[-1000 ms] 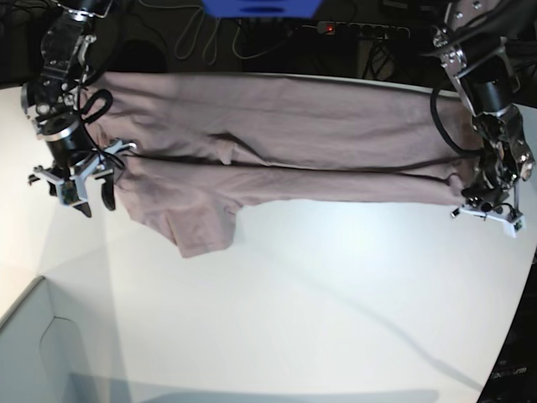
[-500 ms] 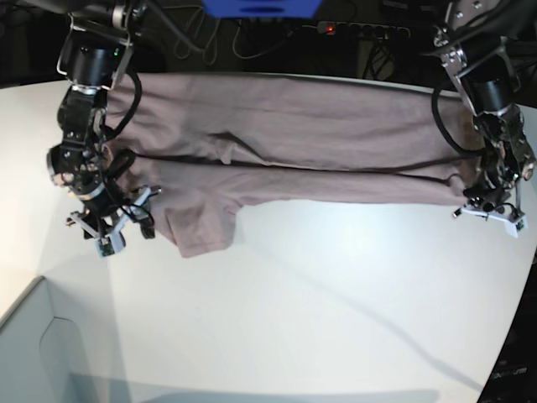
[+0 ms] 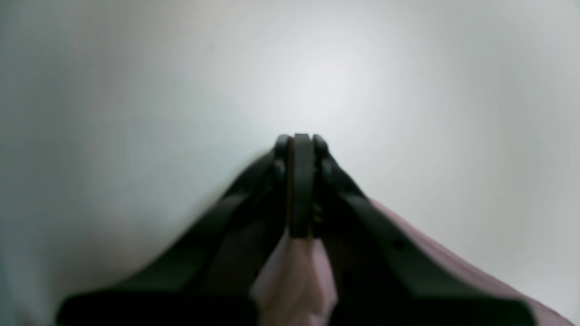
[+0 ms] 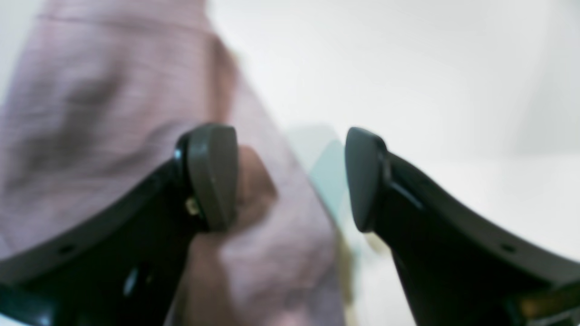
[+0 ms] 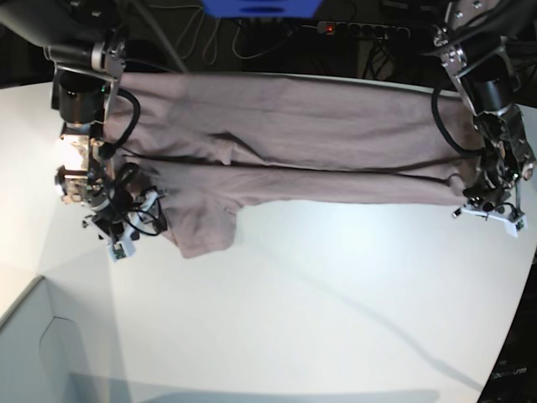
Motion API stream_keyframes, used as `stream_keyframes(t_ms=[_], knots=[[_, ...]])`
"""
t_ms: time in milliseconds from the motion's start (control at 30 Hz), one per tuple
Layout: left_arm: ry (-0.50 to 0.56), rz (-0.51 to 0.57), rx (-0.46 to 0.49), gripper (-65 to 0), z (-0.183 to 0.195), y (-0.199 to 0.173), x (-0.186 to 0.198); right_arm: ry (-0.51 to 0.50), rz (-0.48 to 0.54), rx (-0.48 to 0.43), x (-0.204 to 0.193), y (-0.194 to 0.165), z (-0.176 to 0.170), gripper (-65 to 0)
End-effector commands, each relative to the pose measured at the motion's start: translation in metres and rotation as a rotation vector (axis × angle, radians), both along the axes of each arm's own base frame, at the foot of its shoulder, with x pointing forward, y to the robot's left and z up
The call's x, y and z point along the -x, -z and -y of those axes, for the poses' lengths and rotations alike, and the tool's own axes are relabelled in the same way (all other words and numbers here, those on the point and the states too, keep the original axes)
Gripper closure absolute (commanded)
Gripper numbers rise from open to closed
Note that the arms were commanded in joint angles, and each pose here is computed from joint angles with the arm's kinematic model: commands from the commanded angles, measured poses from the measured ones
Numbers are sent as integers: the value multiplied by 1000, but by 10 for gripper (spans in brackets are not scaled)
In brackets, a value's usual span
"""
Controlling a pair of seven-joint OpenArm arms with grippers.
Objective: Layout the t-shirt on the table in an organized manner, then fold the t-shirt properly
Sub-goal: 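Open the right gripper and regrasp the folded shirt's end nearby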
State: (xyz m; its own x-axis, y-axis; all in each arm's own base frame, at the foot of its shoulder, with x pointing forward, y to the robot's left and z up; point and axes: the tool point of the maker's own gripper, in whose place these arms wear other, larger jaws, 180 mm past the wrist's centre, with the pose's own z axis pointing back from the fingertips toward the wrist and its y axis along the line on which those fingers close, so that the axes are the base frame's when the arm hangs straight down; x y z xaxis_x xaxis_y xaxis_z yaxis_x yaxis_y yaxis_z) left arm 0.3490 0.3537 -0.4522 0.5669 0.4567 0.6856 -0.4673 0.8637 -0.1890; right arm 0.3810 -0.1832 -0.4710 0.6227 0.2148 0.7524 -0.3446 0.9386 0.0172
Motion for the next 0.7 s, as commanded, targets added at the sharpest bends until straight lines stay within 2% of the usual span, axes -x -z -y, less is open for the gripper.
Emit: stream_keyframes(t_ms=[0, 100, 200, 333, 400, 467, 667], knots=[[-4, 54, -30, 0, -11, -19, -12, 7, 19, 14, -9, -8, 6, -344], [-4, 54, -30, 0, -11, -19, -12, 8, 20, 16, -9, -9, 7, -207], [-1, 59, -30, 0, -10, -20, -15, 5, 45, 18, -22, -21, 7, -5], [-2, 63, -30, 0, -11, -22, -16, -2, 47, 16, -24, -22, 6, 0], [-5, 65, -35, 0, -14, -24, -16, -37, 41, -4, -22, -23, -1, 0], [-7, 67, -41, 0, -18, -26, -16, -36, 72, 1, -30, -34, 1, 0], [1, 126, -87, 0, -24, -53, -27, -42, 156, 86, -46, -74, 10, 0]])
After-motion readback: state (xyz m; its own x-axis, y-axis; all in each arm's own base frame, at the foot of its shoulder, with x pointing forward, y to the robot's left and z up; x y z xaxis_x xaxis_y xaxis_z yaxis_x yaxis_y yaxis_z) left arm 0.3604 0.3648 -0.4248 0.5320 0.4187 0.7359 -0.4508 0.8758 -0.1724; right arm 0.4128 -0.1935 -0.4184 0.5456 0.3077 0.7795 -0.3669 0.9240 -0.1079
